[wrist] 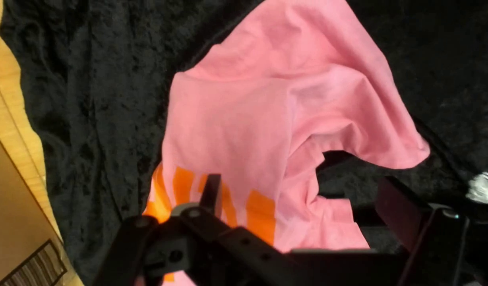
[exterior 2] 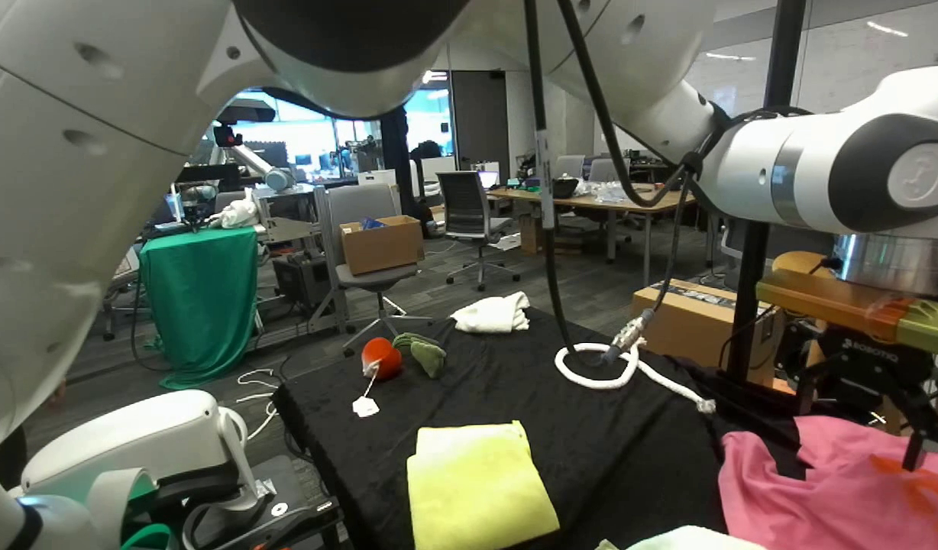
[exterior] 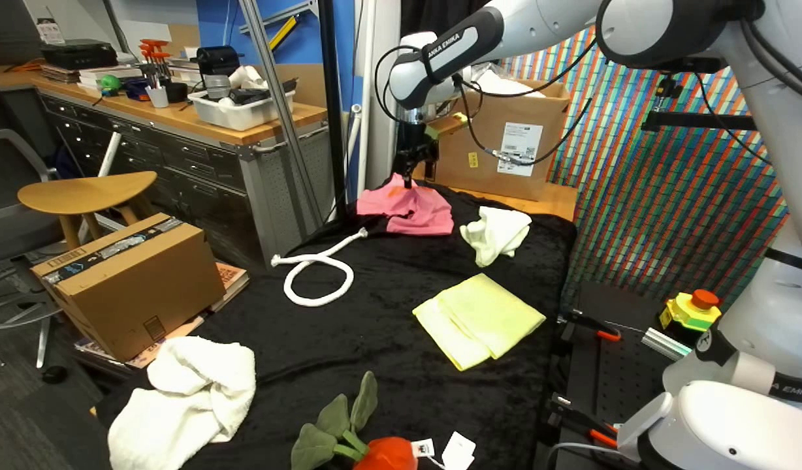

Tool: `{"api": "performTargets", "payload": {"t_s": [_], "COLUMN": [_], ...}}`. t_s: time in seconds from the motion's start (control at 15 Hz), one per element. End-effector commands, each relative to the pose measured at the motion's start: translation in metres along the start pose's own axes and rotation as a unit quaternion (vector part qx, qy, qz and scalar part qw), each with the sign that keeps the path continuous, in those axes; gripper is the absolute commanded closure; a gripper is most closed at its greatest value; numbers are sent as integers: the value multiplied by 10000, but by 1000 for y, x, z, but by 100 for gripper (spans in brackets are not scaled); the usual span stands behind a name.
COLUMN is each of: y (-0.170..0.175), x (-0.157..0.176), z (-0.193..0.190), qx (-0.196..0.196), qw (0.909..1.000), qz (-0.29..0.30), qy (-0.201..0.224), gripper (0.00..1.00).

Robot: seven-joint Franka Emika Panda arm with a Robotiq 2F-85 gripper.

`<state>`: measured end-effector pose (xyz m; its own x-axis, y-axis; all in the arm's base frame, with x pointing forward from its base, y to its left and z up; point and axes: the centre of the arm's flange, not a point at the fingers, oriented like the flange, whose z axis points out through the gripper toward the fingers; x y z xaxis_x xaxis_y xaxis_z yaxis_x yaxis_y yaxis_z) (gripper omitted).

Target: Pile all the objects on the middle back of the table

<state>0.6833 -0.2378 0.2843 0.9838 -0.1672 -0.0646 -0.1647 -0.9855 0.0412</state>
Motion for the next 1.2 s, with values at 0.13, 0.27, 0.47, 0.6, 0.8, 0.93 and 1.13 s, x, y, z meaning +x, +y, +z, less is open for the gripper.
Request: {"api": "performTargets", "payload": {"t_s": [0.13,0.27,0.47,0.6,0.8,0.93,1.13], "y": [16,19,21,23,23,23,23], "x": [32,36,39,42,45,47,49], "z": [26,36,43,46,48,48,49], "qx": [-241,-356,-467,-508,-491,-482,-454], "qw": [9981,9970,9959,9955,9952,9951,9950], "qz": [328,418,537,587,642,670,673], "qy": [-470,-548,-555,-541,-554,-552,-583], "gripper": [0,0,0,0,26,42,65]}}
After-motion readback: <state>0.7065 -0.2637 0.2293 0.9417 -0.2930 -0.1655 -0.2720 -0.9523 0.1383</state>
